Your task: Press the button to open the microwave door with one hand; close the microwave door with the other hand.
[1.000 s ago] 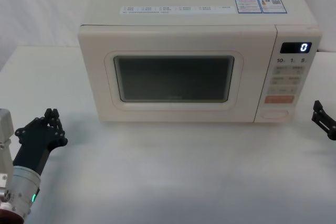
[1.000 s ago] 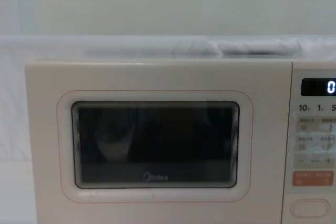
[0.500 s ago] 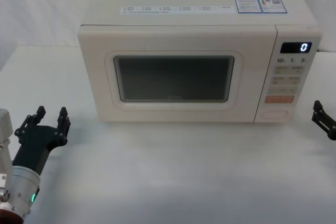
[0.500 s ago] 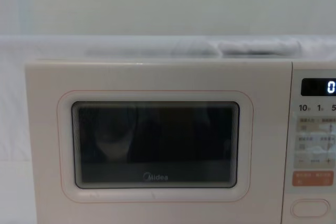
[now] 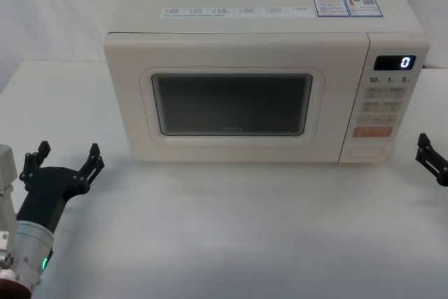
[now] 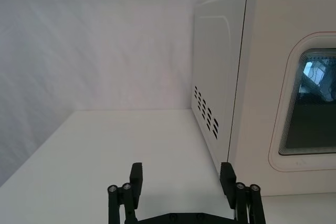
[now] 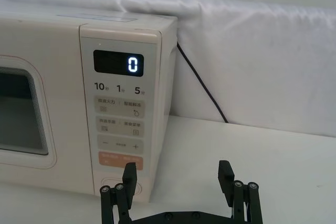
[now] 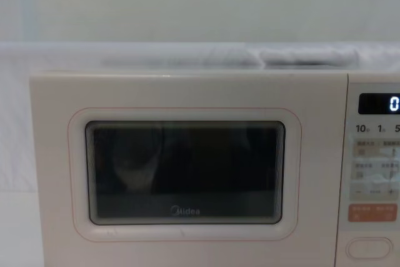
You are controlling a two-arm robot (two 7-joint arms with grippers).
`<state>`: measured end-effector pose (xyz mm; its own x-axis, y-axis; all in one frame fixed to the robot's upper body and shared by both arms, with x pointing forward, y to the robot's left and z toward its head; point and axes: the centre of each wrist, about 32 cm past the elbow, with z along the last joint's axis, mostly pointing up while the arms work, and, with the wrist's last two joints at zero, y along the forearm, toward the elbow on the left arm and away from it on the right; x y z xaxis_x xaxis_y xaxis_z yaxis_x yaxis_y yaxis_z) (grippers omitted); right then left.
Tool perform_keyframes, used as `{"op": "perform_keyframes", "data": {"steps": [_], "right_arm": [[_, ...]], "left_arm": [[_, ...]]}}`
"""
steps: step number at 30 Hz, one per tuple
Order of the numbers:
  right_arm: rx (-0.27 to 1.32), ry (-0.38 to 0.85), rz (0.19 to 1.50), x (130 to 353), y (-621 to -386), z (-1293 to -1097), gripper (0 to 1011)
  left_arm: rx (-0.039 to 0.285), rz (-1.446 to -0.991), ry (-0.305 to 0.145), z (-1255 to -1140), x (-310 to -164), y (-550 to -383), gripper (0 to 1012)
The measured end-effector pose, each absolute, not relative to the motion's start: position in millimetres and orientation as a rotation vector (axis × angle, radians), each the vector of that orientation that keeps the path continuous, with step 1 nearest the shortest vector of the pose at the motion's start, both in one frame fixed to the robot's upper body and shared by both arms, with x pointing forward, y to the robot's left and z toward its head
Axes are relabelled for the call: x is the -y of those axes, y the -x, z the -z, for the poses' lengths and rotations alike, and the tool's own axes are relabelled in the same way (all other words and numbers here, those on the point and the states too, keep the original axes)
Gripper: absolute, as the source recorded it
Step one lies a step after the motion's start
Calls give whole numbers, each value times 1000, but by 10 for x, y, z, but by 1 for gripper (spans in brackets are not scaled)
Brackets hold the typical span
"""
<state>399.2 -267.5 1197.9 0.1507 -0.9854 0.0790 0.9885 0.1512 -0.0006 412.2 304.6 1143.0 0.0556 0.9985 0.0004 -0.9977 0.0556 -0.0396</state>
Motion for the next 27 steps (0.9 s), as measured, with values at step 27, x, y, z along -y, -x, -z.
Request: {"op": "perform_keyframes", "data": {"steps": [27], "right_arm": [[65,57,1418,2675,-3992,-11979,1002]], "left_arm": [[30,-1515,32,-11430,-3046,-4123,1001]]}}
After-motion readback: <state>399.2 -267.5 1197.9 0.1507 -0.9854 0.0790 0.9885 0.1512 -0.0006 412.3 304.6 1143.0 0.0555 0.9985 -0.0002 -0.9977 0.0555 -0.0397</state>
